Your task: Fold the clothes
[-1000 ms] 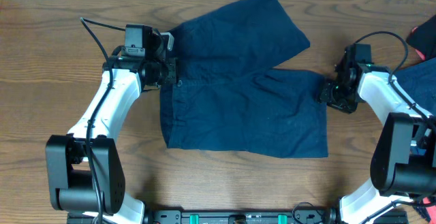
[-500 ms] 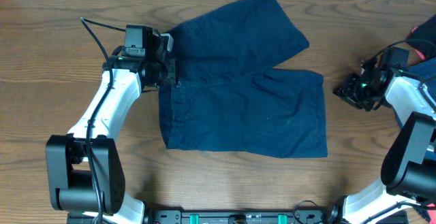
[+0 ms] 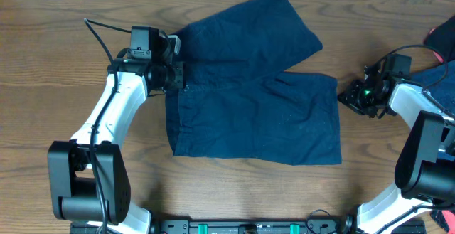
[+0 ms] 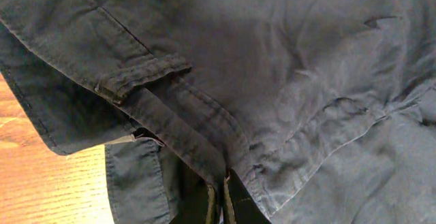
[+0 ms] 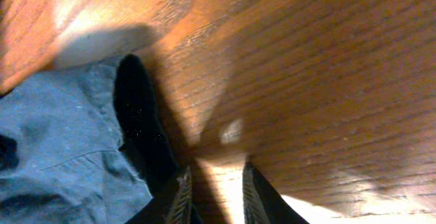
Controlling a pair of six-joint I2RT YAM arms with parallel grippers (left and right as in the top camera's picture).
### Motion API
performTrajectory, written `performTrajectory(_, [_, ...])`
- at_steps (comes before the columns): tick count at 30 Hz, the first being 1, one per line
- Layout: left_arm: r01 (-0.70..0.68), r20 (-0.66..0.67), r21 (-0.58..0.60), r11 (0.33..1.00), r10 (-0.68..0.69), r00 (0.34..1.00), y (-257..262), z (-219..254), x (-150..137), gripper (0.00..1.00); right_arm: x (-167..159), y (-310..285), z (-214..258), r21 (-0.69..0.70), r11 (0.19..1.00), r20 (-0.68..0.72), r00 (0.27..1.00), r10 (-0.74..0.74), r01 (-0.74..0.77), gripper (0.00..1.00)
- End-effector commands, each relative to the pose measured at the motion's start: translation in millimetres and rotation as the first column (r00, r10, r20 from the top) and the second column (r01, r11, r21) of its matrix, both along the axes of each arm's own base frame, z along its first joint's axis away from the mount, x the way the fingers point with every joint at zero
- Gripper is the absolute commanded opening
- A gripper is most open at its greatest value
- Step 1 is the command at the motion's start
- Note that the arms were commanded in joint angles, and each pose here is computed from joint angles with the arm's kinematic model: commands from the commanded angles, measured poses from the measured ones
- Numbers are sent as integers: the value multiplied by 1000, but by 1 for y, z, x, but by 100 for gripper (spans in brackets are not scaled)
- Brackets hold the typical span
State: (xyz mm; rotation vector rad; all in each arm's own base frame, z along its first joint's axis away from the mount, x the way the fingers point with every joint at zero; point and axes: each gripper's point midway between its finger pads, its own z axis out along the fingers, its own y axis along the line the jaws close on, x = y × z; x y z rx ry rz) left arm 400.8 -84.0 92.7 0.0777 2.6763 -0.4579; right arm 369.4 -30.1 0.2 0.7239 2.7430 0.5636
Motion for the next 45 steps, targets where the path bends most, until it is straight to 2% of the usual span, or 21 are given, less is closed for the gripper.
performTrajectory(1, [0, 5, 18, 1000, -1, 1000, 2, 0, 2, 6, -11, 14, -18, 57, 998, -44, 999, 26, -23, 22])
performTrajectory(8, [0, 4, 18, 1000, -1, 1000, 2, 0, 2, 6, 9, 47, 8, 238, 958, 134, 983, 129, -158, 15])
performTrajectory(11, [0, 1, 19, 1000, -1, 1000, 3, 0, 1, 6, 9, 48, 9, 243, 956, 140, 981, 131, -163, 7])
performTrajectory(18, [1, -2, 19, 1000, -1, 1000, 3, 0, 0, 6, 10, 53, 14, 268, 944, 167, 974, 151, -193, 6])
performTrajectory(25, [1, -2, 19, 1000, -1, 1000, 3, 0, 0, 6, 1, 34, -9, 107, 985, 57, 990, 131, -137, 7])
performTrajectory(31, [1, -2, 19, 1000, -1, 1000, 3, 0, 0, 6, 3, 40, -12, 61, 986, 49, 987, 153, -156, 7])
performTrajectory(37, [0, -3, 19, 1000, 0, 1000, 3, 0, 0, 6, -5, 37, -25, -62, 989, -27, 991, 133, -134, 7])
performTrajectory(45, [0, -1, 18, 1000, 0, 1000, 3, 0, 0, 6, -23, 27, -41, -213, 975, -128, 991, 35, -62, 6])
